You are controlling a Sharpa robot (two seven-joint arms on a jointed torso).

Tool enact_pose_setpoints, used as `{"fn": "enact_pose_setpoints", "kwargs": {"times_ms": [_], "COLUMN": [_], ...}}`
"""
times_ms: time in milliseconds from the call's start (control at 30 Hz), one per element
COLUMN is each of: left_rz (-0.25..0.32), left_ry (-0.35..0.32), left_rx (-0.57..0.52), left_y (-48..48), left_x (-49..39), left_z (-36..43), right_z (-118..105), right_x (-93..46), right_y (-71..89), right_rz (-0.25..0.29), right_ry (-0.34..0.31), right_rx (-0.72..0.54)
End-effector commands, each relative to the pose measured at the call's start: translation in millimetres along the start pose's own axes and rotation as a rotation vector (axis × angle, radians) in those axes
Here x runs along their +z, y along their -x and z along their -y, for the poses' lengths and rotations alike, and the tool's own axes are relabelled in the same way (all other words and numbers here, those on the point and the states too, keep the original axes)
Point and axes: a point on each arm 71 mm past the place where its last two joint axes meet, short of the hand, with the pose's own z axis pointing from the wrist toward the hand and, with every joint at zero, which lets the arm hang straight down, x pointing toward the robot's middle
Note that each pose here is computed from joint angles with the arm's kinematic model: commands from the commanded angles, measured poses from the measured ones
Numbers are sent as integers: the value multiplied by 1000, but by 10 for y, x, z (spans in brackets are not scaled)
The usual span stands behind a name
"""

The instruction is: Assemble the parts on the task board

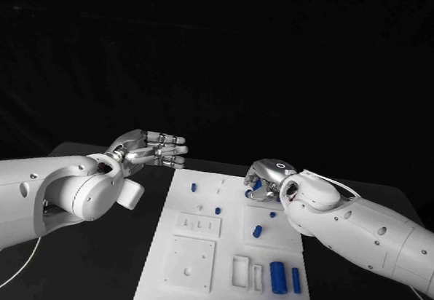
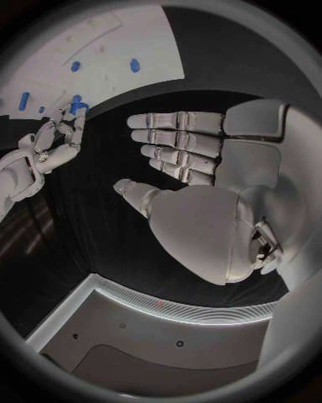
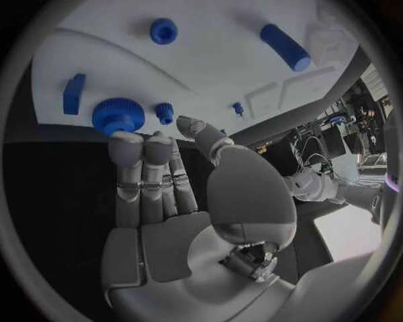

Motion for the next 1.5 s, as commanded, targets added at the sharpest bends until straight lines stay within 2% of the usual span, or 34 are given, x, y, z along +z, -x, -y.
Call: {"fn": "enact_pose_setpoints", "kwargs": {"times_ms": [33,600,1067,1300,1500], "left_rz": [-13,-8,-4,-2,3], "left_ry": [-10,-8,-7,-6,-5], "left_rx": [7,13,15,16,17], "left_y": [-15,0,13,20,35], "left_x": [2,17,21,24,28], "left_z": [38,45,42,41,38], "right_z": [8,11,-5,-8,-46], "right_x": [9,10,6,5,-13], "right_y": [-11,-48,-64,-38,17], "right_rz": [-4,-26,-22,20,87], "right_ry": [-19,-35,-33,-44,-45], "right_rx": [-40,-64,-56,-40,-19]}}
